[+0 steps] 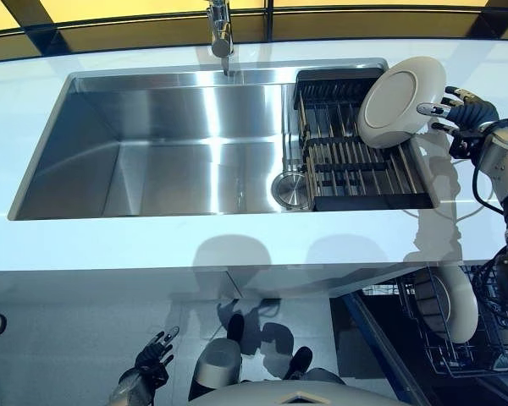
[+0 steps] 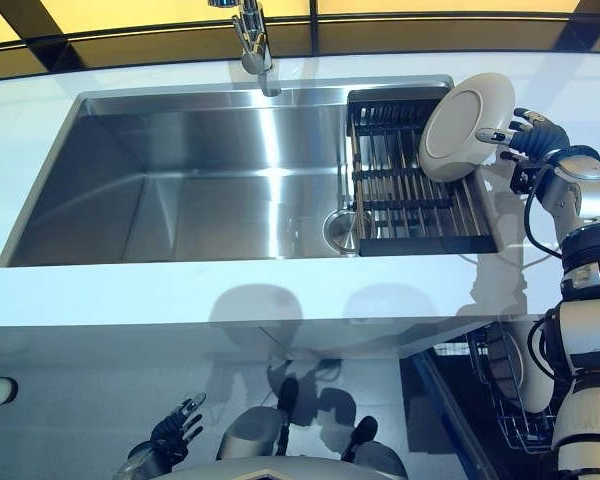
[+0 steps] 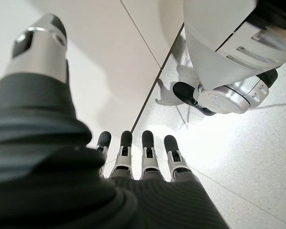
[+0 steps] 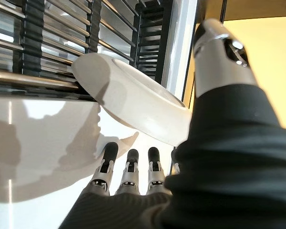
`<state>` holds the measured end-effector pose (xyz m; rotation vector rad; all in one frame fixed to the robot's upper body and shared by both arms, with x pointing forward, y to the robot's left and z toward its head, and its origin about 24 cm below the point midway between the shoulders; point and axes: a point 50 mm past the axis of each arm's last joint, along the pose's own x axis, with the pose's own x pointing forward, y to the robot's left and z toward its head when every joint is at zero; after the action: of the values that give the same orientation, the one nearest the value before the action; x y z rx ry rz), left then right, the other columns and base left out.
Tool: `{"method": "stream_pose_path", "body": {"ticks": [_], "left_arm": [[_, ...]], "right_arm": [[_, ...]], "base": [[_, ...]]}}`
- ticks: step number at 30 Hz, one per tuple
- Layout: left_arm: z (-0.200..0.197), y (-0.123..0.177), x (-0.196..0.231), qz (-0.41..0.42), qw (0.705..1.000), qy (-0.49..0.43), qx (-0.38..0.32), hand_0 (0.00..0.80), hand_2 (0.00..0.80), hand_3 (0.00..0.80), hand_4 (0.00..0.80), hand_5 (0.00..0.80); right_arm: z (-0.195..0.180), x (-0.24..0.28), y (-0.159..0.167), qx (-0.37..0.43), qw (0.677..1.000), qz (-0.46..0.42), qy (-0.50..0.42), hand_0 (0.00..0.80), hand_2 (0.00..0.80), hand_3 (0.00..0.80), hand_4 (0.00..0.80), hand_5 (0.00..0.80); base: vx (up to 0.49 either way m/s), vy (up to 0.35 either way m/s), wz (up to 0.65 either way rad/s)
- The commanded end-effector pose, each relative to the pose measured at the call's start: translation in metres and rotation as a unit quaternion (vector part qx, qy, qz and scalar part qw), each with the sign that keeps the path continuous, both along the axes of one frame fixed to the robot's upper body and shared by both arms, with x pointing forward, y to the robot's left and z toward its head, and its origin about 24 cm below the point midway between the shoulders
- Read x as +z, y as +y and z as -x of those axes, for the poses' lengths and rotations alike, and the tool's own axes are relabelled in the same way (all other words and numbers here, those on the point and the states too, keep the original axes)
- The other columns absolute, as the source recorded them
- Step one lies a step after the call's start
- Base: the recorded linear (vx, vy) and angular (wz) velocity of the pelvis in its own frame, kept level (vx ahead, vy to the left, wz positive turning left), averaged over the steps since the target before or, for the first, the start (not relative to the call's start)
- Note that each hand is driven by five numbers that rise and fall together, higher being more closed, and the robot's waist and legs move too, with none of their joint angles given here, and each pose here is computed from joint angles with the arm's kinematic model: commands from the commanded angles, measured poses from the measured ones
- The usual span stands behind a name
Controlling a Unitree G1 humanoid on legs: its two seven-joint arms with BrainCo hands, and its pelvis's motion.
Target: Take plates into dishwasher
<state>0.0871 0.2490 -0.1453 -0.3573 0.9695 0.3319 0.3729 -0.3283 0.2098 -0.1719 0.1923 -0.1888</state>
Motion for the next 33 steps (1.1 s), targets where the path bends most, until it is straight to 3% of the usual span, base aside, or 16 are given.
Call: {"method": "stream_pose_path", "body": {"ticks": [1, 6, 7, 9, 10, 11, 15, 17, 33], "left_arm": [[-0.005, 0.009, 0.004, -0.020, 0.999, -0.010, -0.032, 0.000, 0.000, 0.000, 0.000, 0.000], [-0.006, 0.010, 0.005, -0.019, 0.999, -0.013, -0.031, 0.000, 0.000, 0.000, 0.000, 0.000], [-0.005, 0.009, 0.005, -0.019, 0.999, -0.013, -0.030, 0.000, 0.000, 0.000, 0.000, 0.000], [-0.005, 0.009, 0.005, -0.019, 0.999, -0.013, -0.028, 0.000, 0.000, 0.000, 0.000, 0.000], [-0.004, 0.009, 0.005, -0.019, 0.999, -0.013, -0.028, 0.000, 0.000, 0.000, 0.000, 0.000], [-0.003, 0.008, 0.004, -0.019, 0.999, -0.011, -0.026, 0.000, 0.000, 0.000, 0.000, 0.000], [0.000, 0.008, 0.003, -0.022, 0.999, -0.006, -0.025, 0.000, 0.000, 0.000, 0.000, 0.000], [0.001, 0.009, 0.003, -0.022, 0.999, -0.003, -0.024, 0.000, 0.000, 0.000, 0.000, 0.000], [0.009, 0.011, 0.001, -0.031, 0.999, 0.007, -0.028, 0.000, 0.000, 0.000, 0.000, 0.000]], "right_arm": [[-0.004, 0.042, 0.006, 0.012, 0.998, 0.020, -0.063, 0.000, 0.000, 0.000, 0.000, 0.000], [-0.005, 0.040, 0.007, 0.015, 0.998, 0.016, -0.057, 0.000, 0.000, 0.000, 0.000, 0.000], [-0.005, 0.040, 0.007, 0.018, 0.998, 0.010, -0.056, 0.082, 0.082, 0.082, 0.082, 0.082], [-0.005, 0.037, 0.008, 0.022, 0.998, 0.007, -0.053, 0.395, 0.395, 0.395, 0.395, 0.395], [-0.006, 0.036, 0.009, 0.023, 0.998, 0.006, -0.052, 0.424, 0.424, 0.424, 0.424, 0.424], [-0.006, 0.034, 0.009, 0.027, 0.998, 0.000, -0.049, 0.521, 0.521, 0.521, 0.521, 0.521], [-0.007, 0.030, 0.010, 0.034, 0.998, -0.016, -0.043, 0.653, 0.653, 0.653, 0.653, 0.653], [-0.008, 0.028, 0.010, 0.037, 0.998, -0.016, -0.039, 0.800, 0.800, 0.800, 0.800, 0.800], [-0.003, 0.022, -0.005, 0.012, 1.000, 0.013, -0.012, 0.800, 0.800, 0.800, 0.800, 0.800]], "base": [[0.031, 0.010, 0.01], [0.006, 0.003, 0.00], [0.000, 0.000, 0.00], [0.000, 0.000, 0.00], [0.000, 0.000, 0.00], [0.008, 0.016, 0.03], [0.003, 0.017, 0.10], [-0.004, 0.018, 0.07], [0.001, 0.004, 0.03]]}}
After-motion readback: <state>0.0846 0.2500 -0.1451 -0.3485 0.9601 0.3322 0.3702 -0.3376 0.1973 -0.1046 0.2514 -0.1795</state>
